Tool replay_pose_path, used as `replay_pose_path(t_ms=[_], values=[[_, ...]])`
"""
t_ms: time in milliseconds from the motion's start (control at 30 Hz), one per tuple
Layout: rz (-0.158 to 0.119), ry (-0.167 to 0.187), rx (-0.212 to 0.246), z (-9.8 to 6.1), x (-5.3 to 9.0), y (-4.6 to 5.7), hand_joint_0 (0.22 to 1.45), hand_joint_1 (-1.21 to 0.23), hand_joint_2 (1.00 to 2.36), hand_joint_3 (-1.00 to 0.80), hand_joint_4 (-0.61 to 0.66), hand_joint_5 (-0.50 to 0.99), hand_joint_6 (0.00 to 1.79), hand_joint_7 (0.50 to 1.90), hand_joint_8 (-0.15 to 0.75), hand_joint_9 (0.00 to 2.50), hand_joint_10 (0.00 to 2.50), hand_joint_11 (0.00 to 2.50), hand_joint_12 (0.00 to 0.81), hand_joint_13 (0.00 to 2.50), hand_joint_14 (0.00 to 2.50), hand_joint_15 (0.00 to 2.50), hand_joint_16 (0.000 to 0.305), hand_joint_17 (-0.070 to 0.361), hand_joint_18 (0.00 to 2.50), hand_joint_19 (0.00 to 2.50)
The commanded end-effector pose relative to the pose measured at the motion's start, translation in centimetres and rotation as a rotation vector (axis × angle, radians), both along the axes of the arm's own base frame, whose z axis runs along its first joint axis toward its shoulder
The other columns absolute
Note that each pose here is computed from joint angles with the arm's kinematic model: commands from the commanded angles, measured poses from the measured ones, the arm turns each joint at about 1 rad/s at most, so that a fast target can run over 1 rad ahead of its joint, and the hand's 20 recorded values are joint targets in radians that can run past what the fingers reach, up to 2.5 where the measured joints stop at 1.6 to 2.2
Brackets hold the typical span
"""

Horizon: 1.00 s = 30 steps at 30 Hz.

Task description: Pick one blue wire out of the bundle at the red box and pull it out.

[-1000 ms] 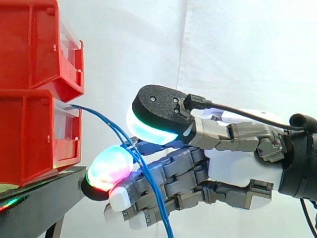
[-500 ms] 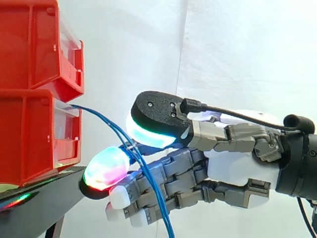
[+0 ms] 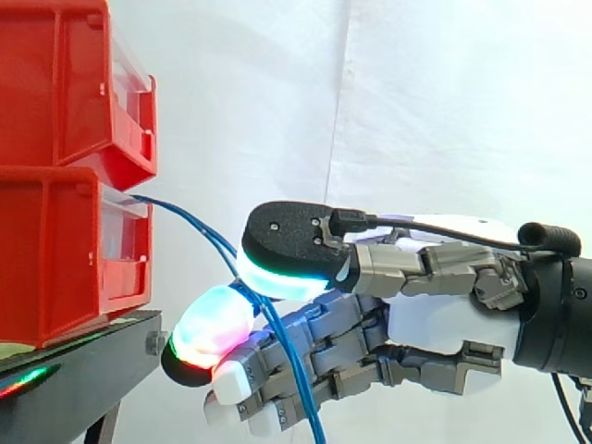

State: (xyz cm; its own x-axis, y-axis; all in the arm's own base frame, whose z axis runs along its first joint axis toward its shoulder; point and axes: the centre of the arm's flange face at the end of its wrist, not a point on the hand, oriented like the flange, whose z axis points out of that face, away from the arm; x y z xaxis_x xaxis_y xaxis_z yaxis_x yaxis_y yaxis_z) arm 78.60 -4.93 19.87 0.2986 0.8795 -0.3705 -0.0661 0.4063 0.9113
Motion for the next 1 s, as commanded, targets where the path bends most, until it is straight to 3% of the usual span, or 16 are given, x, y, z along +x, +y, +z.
replay_pose_path(t_ms=[0, 500, 567, 967], values=[[0.000, 0.000, 0.000, 0.1, 0.0, 0.0, 0.63, -0.61, 1.02, -0.30, 0.31, -0.11, 0.50, 1.17, 0.353, 0.83, 0.01, 0.38, 0.430, 0.81, 0.01, 0.26, 0.057, 0.128, 0.71, 0.37], [0.038, 0.010, -0.008, 0.0, -0.1, -0.1, 0.62, -0.62, 1.01, -0.33, 0.32, -0.11, 0.50, 1.20, 0.352, 0.83, 0.01, 0.39, 0.431, 0.82, 0.01, 0.28, 0.057, 0.129, 0.72, 0.39], [0.044, 0.009, -0.009, 0.5, -0.1, -0.1, 0.62, -0.62, 1.01, -0.34, 0.32, -0.11, 0.50, 1.19, 0.352, 0.84, 0.01, 0.38, 0.430, 0.82, 0.01, 0.28, 0.057, 0.129, 0.72, 0.39], [0.084, 0.081, -0.029, 1.5, -1.1, -1.9, 0.61, -0.61, 1.01, -0.37, 0.31, -0.10, 0.50, 1.21, 0.354, 0.84, 0.01, 0.40, 0.433, 0.83, 0.01, 0.28, 0.057, 0.129, 0.72, 0.39]])
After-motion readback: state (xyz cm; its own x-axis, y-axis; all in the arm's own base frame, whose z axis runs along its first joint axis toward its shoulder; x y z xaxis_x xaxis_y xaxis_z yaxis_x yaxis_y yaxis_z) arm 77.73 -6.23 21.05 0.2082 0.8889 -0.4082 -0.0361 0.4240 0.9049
